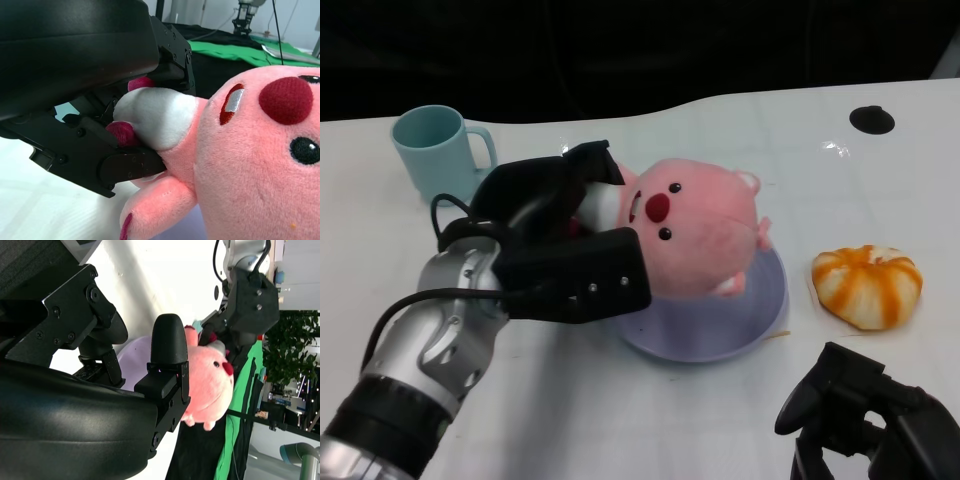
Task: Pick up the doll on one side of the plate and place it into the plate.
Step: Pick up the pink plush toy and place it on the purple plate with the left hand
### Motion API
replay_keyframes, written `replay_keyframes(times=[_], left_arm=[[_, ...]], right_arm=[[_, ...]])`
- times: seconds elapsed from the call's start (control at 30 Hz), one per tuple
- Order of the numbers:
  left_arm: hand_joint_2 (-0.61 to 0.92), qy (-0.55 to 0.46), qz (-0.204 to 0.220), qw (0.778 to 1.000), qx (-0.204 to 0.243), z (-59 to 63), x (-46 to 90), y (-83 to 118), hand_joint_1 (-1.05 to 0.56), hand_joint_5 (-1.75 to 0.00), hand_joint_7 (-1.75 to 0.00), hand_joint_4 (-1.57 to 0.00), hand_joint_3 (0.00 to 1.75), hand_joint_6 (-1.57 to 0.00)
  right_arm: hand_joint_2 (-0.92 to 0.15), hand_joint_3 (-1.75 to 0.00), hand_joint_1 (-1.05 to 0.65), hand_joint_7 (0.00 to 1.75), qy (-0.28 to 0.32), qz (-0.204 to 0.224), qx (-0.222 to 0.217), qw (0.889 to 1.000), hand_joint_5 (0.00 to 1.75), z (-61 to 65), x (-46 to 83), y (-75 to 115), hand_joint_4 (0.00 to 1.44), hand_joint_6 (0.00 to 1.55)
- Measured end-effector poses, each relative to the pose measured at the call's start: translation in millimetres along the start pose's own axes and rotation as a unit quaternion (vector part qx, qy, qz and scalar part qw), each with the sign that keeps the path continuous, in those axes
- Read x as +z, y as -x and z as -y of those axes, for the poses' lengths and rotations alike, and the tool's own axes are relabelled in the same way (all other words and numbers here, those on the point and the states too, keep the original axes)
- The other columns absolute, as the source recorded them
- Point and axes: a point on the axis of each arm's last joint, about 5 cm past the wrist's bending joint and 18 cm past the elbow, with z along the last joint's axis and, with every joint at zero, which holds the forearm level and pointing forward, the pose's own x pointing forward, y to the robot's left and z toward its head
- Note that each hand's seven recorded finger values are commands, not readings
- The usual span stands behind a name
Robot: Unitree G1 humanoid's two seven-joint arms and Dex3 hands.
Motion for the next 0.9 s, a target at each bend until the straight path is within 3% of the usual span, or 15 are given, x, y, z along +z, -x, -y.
replay_keyframes(times=[0.07, 0.13, 0.17, 0.2, 0.3, 0.43, 0.47, 0.5, 0.53, 0.6, 0.63, 0.7, 0.73, 0.8, 0.9], left_arm=[[0.53, 0.003, 0.000, 1.000, -0.007, 3.4, 2.7, -2.7, -0.16, -1.75, -1.75, -0.90, 0.97, -0.69], [0.68, 0.007, -0.001, 1.000, -0.016, 7.8, 6.1, -5.4, -0.19, -1.75, -1.67, -0.89, 0.67, -0.66], [0.71, 0.007, -0.002, 1.000, -0.020, 9.7, 7.4, -6.8, -0.19, -1.75, -1.69, -0.89, 0.62, -0.65], [0.71, 0.007, -0.003, 1.000, -0.024, 11.0, 7.9, -7.8, -0.18, -1.75, -1.72, -0.88, 0.63, -0.65], [0.56, 0.006, -0.005, 0.999, -0.034, 14.8, 8.7, -10.3, -0.15, -1.75, -1.74, -0.88, 0.96, -0.69], [0.49, 0.006, -0.008, 0.999, -0.046, 18.5, 7.6, -11.6, -0.13, -1.75, -1.75, -0.89, 1.01, -0.72], [0.48, 0.008, -0.009, 0.999, -0.051, 18.5, 7.5, -12.0, -0.16, -1.75, -1.53, -0.84, 1.02, -0.73], [0.53, 0.010, -0.007, 0.998, -0.059, 18.0, 7.8, -12.6, -0.21, -1.68, -1.15, -0.78, 0.90, -0.77], [0.56, 0.014, -0.004, 0.998, -0.066, 17.7, 8.0, -12.9, -0.22, -1.66, -0.99, -0.77, 0.84, -0.79], [0.78, 0.018, -0.002, 0.997, -0.078, 17.4, 8.5, -13.1, -0.29, -1.56, -0.55, -0.72, 0.46, -0.80], [0.86, 0.019, -0.001, 0.996, -0.085, 17.3, 8.7, -13.2, -0.36, -1.28, -0.31, -0.61, 0.34, -0.75], [0.91, 0.022, -0.004, 0.995, -0.102, 16.0, 10.0, -13.4, -0.46, -0.69, -0.08, -0.60, 0.30, -0.65], [0.91, 0.023, -0.008, 0.994, -0.109, 15.0, 10.7, -13.5, -0.47, -0.61, -0.06, -0.60, 0.30, -0.64], [0.92, 0.026, -0.013, 0.991, -0.131, 11.7, 12.1, -13.5, -0.71, -0.31, -0.01, -0.36, 0.45, -0.37], [0.92, 0.020, -0.007, 0.988, -0.155, 3.9, 15.4, -12.6, -0.82, -0.20, 0.00, -0.22, 0.51, -0.22]], right_arm=[[-0.45, -1.38, 0.11, 1.57, -0.001, 0.000, 0.001, 1.000, 1.75, -0.6, 0.2, 0.3, 0.72, 0.58], [-0.45, -1.38, 0.11, 1.57, -0.001, 0.000, 0.002, 1.000, 1.75, -0.9, 0.2, 0.5, 0.72, 0.58], [-0.45, -1.38, 0.11, 1.57, -0.001, 0.000, 0.002, 1.000, 1.75, -1.1, 0.3, 0.5, 0.72, 0.58], [-0.45, -1.38, 0.11, 1.57, -0.001, 0.000, 0.002, 1.000, 1.75, -1.2, 0.3, 0.5, 0.72, 0.58], [-0.44, -1.38, 0.10, 1.58, -0.002, 0.000, 0.003, 1.000, 1.75, -1.5, 0.2, 0.6, 0.73, 0.58], [-0.44, -1.38, 0.09, 1.58, -0.002, 0.000, 0.003, 1.000, 1.75, -1.7, 0.2, 0.7, 0.73, 0.59], [-0.43, -1.38, 0.09, 1.58, -0.002, 0.000, 0.003, 1.000, 1.75, -1.7, 0.2, 0.8, 0.73, 0.59], [-0.43, -1.38, 0.09, 1.58, -0.001, -0.001, 0.003, 1.000, 1.75, -1.7, 0.2, 0.8, 0.73, 0.59], [-0.43, -1.39, 0.09, 1.58, -0.001, 0.000, 0.003, 1.000, 1.75, -1.8, 0.2, 0.7, 0.73, 0.59], [-0.43, -1.39, 0.09, 1.58, -0.001, 0.000, 0.003, 1.000, 1.75, -1.8, 0.3, 0.8, 0.73, 0.59], [-0.43, -1.39, 0.10, 1.58, -0.001, 0.000, 0.003, 1.000, 1.75, -1.8, 0.4, 0.8, 0.73, 0.59], [-0.43, -1.40, 0.10, 1.58, -0.001, 0.000, 0.003, 1.000, 1.75, -1.8, 0.5, 0.9, 0.73, 0.59], [-0.43, -1.40, 0.10, 1.58, -0.002, 0.000, 0.003, 1.000, 1.75, -1.8, 0.5, 1.0, 0.73, 0.58], [-0.43, -1.40, 0.10, 1.58, -0.002, 0.000, 0.003, 1.000, 1.75, -1.7, 0.5, 1.0, 0.73, 0.58], [-0.43, -1.40, 0.10, 1.58, -0.002, 0.000, 0.003, 1.000, 1.75, -1.6, 0.5, 1.0, 0.73, 0.58]])
